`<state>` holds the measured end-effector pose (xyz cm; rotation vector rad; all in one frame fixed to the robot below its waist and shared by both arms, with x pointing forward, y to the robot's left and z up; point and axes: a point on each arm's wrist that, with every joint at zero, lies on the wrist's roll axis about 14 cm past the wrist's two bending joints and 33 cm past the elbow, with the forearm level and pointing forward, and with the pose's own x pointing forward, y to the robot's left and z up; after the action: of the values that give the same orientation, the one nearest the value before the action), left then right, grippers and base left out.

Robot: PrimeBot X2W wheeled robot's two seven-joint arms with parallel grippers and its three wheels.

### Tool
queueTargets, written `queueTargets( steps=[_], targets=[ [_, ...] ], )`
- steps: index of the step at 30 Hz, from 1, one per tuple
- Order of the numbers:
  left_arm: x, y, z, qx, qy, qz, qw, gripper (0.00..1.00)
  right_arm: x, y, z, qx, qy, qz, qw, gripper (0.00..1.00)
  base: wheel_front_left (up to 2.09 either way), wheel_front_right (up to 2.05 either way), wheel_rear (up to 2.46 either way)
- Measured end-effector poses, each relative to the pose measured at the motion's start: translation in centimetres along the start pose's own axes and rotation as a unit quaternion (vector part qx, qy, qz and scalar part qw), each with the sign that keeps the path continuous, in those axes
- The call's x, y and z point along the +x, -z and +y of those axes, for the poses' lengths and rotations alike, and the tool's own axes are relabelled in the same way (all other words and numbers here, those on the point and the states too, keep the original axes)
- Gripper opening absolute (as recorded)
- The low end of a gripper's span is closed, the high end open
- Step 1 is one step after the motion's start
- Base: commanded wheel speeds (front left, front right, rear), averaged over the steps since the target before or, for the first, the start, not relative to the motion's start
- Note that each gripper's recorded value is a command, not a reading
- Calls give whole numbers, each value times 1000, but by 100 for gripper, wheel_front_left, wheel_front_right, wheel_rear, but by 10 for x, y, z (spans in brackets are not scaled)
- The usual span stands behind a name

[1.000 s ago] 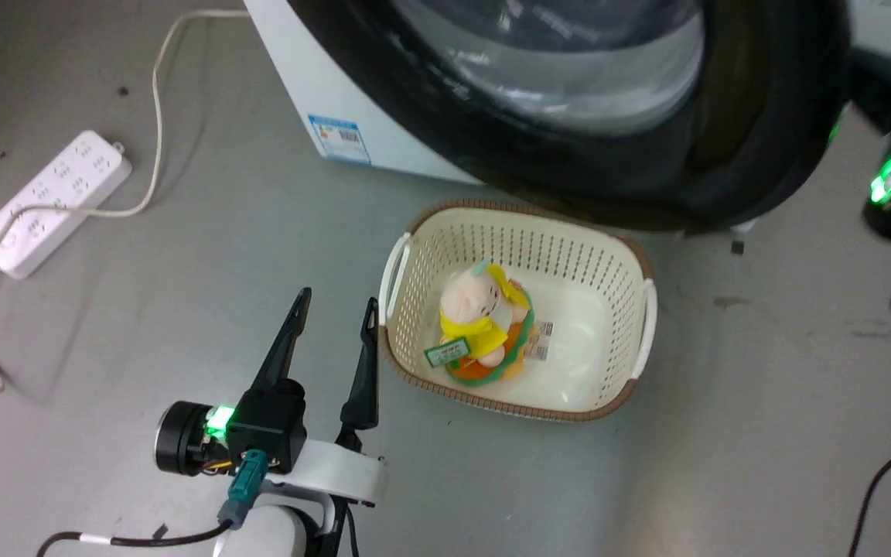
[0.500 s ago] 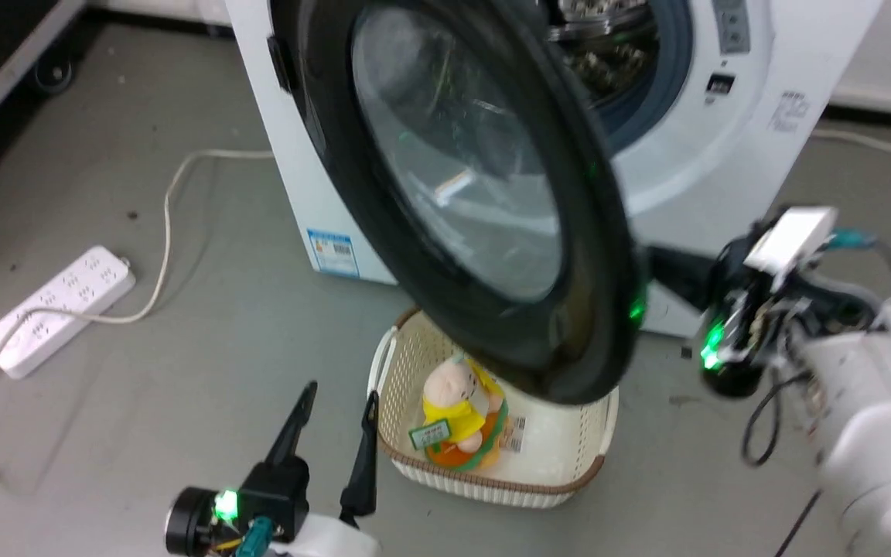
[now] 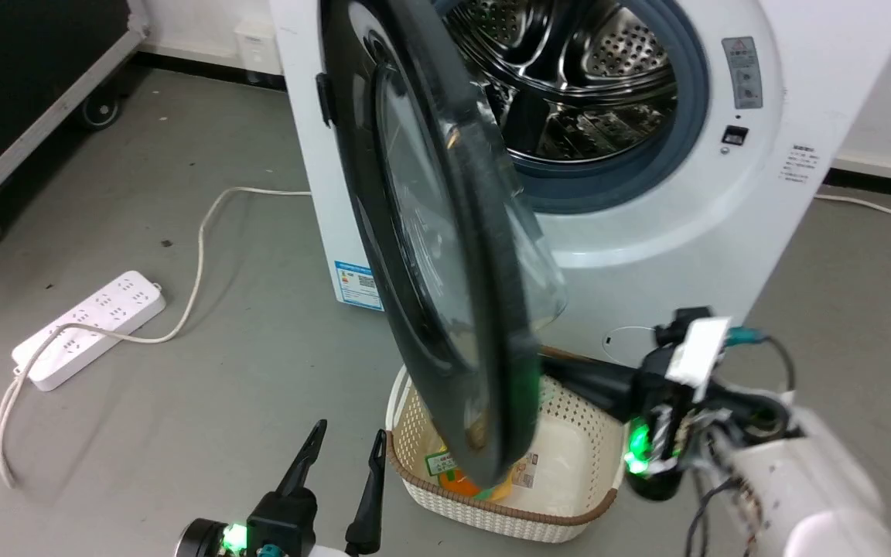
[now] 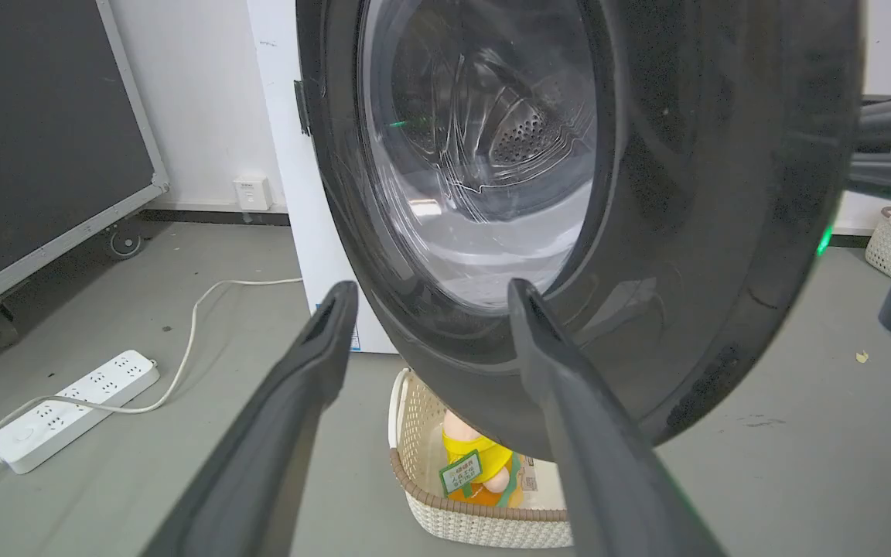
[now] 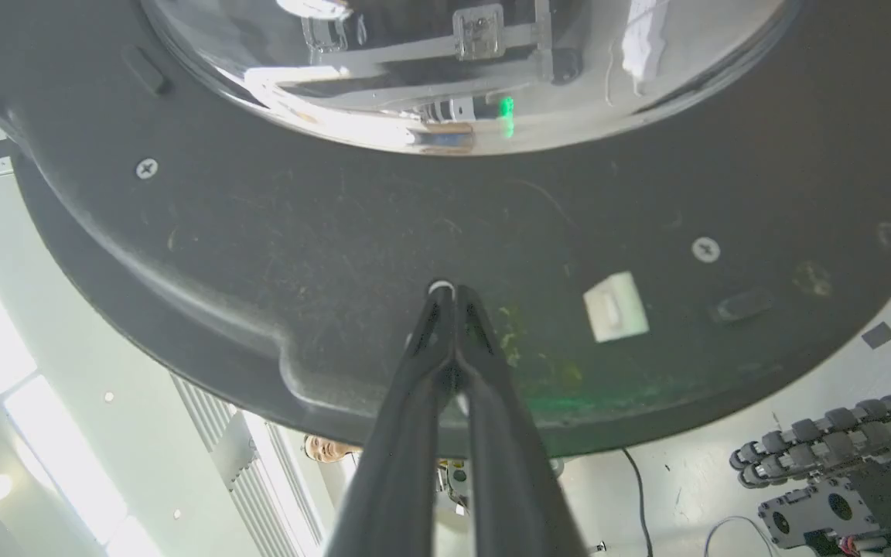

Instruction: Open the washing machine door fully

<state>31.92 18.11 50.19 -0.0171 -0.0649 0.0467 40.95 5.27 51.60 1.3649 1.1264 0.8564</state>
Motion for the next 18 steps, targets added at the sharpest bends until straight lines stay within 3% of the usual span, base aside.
queueTargets(
  steps=[4,9,10,11,14,16,17,18],
  targets=[
    [-4,1,2,-1,-4,1,1000,100,22,33,-4,0,-9,27,1000,0,0,0,0],
    [-5,3,1,-6,-5,6,1000,100,33,44,-8,-1,-7,26,1000,0,0,0,0],
    [-5,3,1,-7,-5,6,1000,100,34,42,-9,-4,-4,16,1000,12,0,0,0],
    [-4,3,1,-10,-5,5,1000,100,33,35,-9,-11,-1,-15,1000,100,0,0,0],
    [-2,2,2,-12,-7,4,1000,100,27,21,-3,-33,-2,-57,998,100,0,0,0],
    [0,1,2,-13,-6,1,1000,100,11,-4,8,-78,-1,-121,990,100,0,0,0],
    [2,0,2,-13,-6,-1,1000,100,-1,-19,15,-117,4,-159,980,100,0,0,0],
    [4,-3,2,-16,-6,-6,1000,100,-31,-47,33,-221,18,-241,945,100,0,0,0]
  ],
)
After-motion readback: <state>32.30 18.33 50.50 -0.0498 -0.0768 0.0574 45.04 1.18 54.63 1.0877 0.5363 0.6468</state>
